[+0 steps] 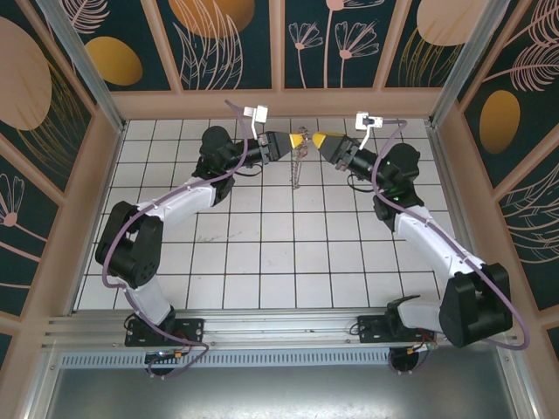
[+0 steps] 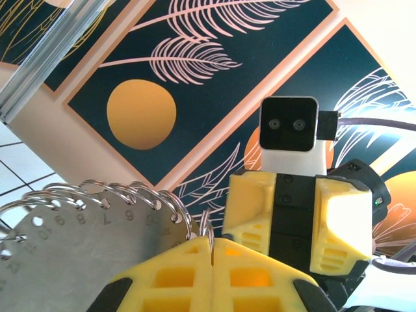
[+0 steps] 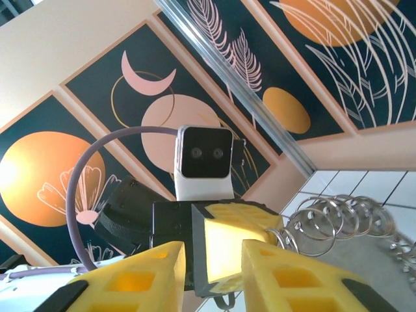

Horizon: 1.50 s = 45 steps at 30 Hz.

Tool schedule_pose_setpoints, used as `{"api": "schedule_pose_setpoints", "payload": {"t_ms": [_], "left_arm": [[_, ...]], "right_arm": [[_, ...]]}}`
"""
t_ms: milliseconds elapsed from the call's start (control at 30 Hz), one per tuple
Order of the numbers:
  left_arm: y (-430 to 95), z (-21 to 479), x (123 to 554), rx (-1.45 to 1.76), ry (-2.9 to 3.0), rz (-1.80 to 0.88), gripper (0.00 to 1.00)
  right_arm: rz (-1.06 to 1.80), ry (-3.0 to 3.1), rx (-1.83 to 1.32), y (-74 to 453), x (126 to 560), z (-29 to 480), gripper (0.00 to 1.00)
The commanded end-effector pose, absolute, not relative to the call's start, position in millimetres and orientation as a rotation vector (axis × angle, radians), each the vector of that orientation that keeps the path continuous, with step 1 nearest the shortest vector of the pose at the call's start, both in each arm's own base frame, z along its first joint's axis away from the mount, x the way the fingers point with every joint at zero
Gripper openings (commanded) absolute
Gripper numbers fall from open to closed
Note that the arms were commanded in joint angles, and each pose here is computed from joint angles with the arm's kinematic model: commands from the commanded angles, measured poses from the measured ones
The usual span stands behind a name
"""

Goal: Put the keys on the keyring

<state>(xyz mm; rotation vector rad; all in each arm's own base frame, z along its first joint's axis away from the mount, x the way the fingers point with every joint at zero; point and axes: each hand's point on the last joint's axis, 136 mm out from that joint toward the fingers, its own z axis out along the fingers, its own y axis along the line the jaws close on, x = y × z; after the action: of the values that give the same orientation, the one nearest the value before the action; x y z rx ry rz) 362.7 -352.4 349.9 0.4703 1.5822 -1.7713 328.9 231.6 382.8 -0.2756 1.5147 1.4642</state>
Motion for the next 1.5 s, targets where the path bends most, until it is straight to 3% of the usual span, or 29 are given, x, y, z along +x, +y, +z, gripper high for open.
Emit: {"api": "schedule_pose_setpoints", "payload": {"t_ms": [0,467,800,933,1467], "left_arm": [[-350,369,356,0.496,1.492,-1.776,0.0],[-350,369,355,0.498,1.494,-1.778,0.0],[-350,370,355,0.498,1.489,-1.779,0.0],[-349,370,355,0.497,1.488,-1.778,0.0],[-349,369,355,0.5,1.488,-1.782,0.0]], "right_arm": [[1.473,1.463,-0.301,235,328,394,0.31],[1.503,1.481,-0.334,249,331,388,0.24],[1.511,1.494,-0.337,256,334,383,0.28],[1.504,1.493,-0.328,253,335,382,0.36],[1.491,1.485,-0.3,242,341,385,0.35]]}}
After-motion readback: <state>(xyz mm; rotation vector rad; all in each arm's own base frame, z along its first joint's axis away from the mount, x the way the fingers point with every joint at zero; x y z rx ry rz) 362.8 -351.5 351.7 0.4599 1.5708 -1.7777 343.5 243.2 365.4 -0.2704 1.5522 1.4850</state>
